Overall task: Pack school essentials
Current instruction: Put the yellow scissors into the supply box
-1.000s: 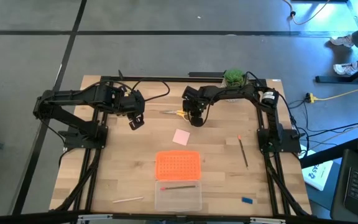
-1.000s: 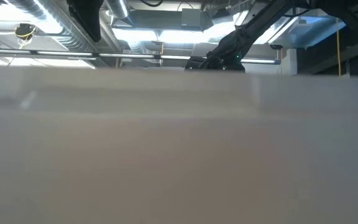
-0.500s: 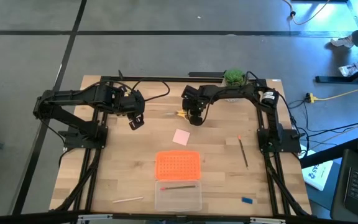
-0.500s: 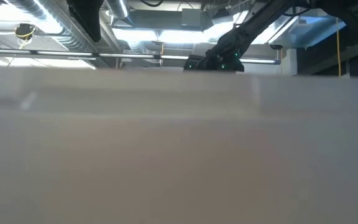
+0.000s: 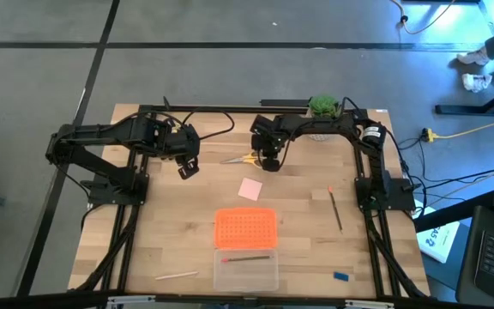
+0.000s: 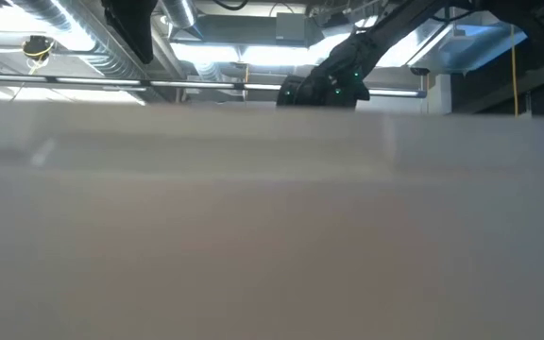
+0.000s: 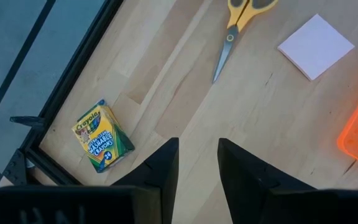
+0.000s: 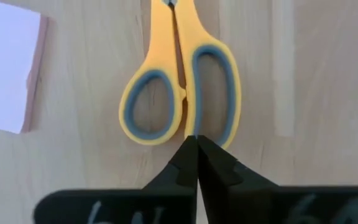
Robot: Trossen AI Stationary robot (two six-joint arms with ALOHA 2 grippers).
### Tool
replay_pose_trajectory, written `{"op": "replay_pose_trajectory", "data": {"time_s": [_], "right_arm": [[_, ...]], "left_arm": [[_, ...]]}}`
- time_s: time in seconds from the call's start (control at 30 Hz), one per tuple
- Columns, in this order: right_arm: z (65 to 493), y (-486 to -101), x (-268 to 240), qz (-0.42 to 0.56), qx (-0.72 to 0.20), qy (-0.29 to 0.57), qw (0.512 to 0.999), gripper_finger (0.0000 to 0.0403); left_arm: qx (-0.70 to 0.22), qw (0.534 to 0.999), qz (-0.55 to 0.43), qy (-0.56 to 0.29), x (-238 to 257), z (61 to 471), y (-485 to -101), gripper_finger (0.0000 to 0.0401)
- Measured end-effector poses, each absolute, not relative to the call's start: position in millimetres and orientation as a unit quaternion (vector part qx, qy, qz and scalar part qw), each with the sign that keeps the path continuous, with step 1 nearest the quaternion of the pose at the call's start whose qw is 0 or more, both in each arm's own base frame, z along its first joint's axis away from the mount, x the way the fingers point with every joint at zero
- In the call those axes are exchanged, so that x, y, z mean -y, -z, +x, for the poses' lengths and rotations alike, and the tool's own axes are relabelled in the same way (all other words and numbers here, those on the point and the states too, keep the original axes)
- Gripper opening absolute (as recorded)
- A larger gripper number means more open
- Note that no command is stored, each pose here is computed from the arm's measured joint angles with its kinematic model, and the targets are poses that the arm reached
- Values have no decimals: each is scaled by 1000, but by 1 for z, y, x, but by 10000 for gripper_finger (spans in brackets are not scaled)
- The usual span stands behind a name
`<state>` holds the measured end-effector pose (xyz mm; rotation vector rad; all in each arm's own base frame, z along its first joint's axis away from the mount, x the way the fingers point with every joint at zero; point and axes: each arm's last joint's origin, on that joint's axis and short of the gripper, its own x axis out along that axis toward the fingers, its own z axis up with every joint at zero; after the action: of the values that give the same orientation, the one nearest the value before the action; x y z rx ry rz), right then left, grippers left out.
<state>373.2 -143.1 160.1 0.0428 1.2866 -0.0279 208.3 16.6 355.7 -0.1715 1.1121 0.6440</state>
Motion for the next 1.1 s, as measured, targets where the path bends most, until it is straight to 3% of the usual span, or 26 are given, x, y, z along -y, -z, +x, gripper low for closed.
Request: {"op": "replay_pose_trajectory", "data": {"time_s": [0.13,0.3,0.63,1.1], "right_arm": [[372,-160,141,29,-602,-5,798,9],[375,-161,131,53,-588,-49,806,50],[388,-159,99,-63,-598,-44,798,126],[388,-158,101,-58,-601,-26,797,132]], "left_arm": [[-518,797,-80,-300,-17,208,-356,104],[-518,797,-80,-300,-17,208,-356,104],[-518,797,-80,-300,-17,208,-356,104],[-518,797,-80,-300,-17,208,-356,104]]}}
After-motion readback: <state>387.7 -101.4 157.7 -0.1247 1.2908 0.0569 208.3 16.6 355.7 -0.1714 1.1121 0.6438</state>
